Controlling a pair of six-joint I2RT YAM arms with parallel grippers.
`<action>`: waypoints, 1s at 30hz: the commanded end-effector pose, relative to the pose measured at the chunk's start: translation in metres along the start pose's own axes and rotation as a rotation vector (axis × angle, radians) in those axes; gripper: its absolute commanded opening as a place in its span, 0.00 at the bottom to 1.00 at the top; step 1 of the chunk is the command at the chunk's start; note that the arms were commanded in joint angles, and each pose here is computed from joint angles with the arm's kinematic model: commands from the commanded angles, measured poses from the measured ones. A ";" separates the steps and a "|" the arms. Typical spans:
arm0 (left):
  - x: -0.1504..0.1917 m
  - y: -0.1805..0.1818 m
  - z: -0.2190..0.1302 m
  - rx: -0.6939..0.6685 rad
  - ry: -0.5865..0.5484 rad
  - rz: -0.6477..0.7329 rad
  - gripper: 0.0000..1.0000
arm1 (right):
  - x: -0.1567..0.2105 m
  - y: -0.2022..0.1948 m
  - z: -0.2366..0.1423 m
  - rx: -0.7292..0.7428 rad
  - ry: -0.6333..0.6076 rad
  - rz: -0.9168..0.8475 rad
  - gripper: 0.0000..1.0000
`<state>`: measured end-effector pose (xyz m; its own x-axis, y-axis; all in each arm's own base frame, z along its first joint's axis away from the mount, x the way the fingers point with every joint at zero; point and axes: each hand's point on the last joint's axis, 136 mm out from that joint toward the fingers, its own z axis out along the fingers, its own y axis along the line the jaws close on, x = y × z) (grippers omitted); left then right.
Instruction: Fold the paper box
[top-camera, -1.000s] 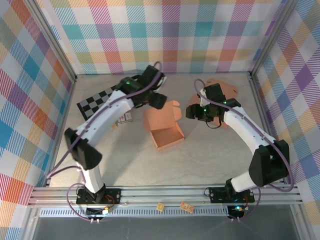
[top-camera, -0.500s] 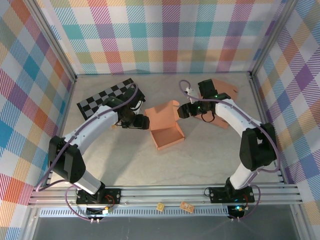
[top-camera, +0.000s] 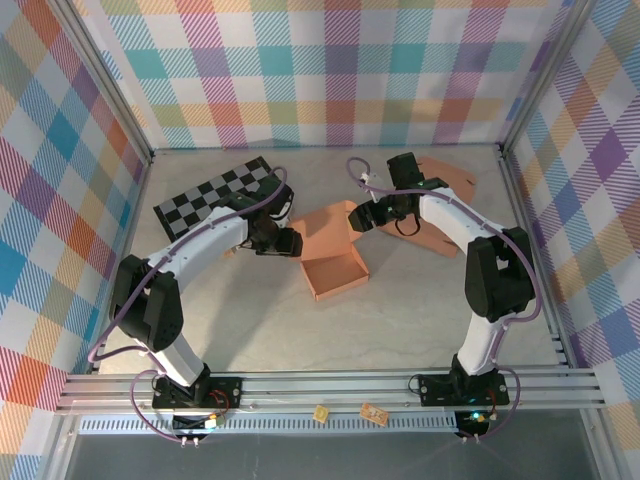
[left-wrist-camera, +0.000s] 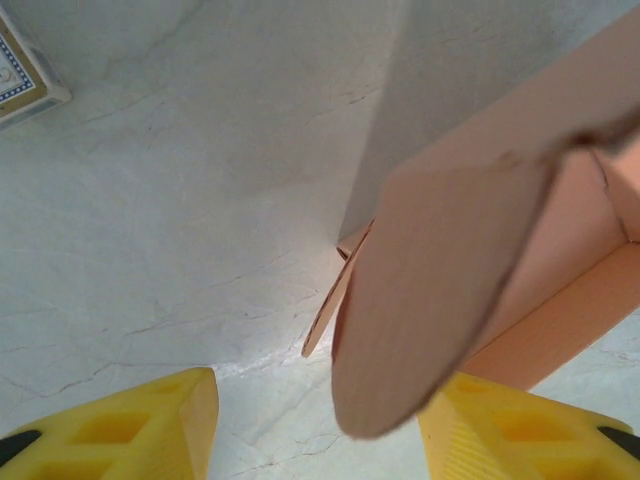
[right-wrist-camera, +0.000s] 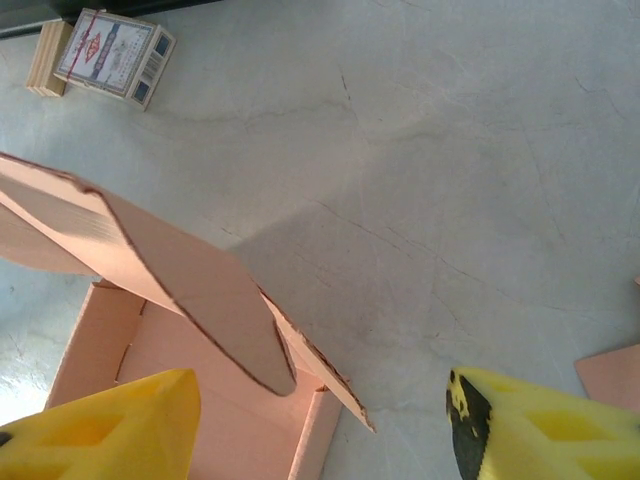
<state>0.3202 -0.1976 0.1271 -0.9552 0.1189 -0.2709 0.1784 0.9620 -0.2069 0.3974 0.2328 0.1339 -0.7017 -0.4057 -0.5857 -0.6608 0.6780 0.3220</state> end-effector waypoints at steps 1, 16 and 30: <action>-0.004 -0.004 0.007 0.029 0.006 -0.016 0.52 | -0.011 0.008 -0.003 -0.037 -0.023 -0.013 0.65; -0.012 -0.018 0.019 0.033 0.003 -0.018 0.14 | -0.010 0.021 -0.006 -0.088 -0.024 0.044 0.60; -0.038 -0.024 0.013 0.001 -0.007 0.272 0.00 | -0.018 0.040 -0.047 -0.070 -0.148 0.193 0.61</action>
<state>0.3588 -0.2266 0.1295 -0.9122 0.2366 -0.3347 0.3063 0.9361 -0.1731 0.3742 0.2334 0.1546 -0.7912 -0.2644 -0.5515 -0.5482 0.7063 0.4479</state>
